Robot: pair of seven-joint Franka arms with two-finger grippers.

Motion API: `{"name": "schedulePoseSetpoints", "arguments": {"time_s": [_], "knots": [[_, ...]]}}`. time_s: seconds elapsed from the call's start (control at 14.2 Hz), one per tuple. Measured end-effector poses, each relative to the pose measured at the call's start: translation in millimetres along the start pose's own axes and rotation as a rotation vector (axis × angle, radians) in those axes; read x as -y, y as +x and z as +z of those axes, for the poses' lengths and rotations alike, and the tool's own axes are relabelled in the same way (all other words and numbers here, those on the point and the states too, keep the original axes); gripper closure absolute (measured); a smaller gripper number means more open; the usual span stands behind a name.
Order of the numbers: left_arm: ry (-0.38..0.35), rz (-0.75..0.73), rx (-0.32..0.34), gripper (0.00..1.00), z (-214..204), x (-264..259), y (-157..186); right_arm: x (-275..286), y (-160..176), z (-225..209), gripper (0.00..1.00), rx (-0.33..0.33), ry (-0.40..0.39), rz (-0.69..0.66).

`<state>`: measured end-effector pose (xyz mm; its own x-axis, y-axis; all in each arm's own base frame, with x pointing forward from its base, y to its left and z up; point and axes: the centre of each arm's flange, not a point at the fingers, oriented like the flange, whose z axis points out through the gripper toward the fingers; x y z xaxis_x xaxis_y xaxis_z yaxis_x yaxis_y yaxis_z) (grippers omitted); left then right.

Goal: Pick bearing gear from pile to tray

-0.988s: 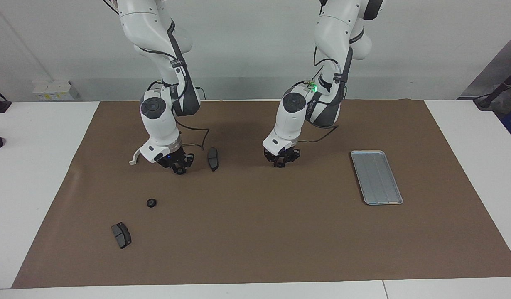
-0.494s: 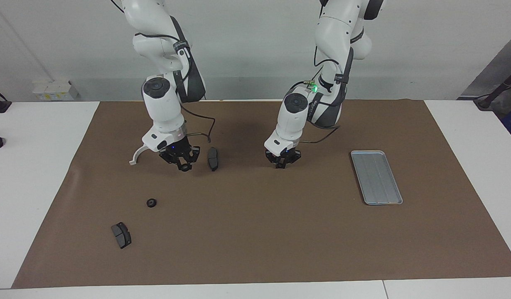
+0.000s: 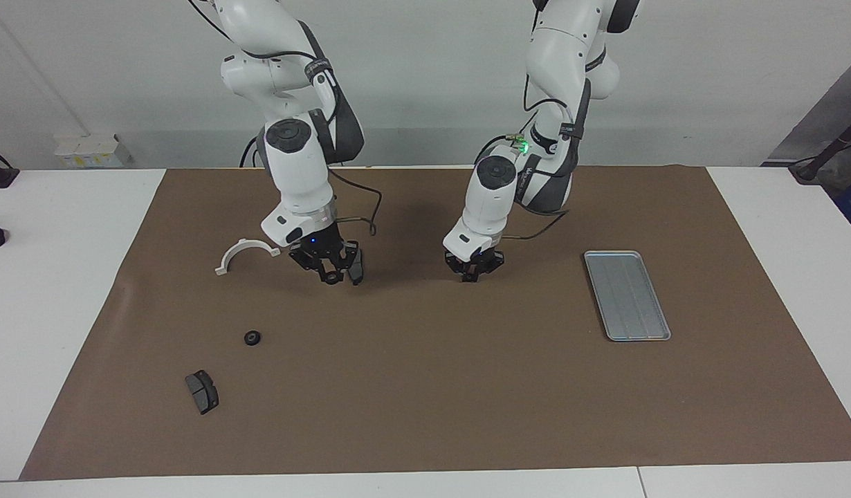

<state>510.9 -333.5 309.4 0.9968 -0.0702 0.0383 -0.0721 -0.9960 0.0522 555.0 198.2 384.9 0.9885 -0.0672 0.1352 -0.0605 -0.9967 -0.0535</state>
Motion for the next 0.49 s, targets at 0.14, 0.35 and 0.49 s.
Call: {"name": "schedulePoseSetpoints", "arguments": {"time_s": [0.14,0.35,0.49], "knots": [[-0.003,-0.033,-0.013,0.76,-18.6,18.7,22.3,30.3,-4.6,3.4,0.65,0.001,0.010,0.026],[-0.005,-0.088,-0.035,0.76,-39.5,67.6,52.5,74.2,-9.6,8.6,0.65,0.001,0.027,0.050],[0.000,-0.134,-0.042,0.76,-44.2,113.4,68.2,101.3,-13.5,12.8,0.65,0.002,0.037,0.038]]}}
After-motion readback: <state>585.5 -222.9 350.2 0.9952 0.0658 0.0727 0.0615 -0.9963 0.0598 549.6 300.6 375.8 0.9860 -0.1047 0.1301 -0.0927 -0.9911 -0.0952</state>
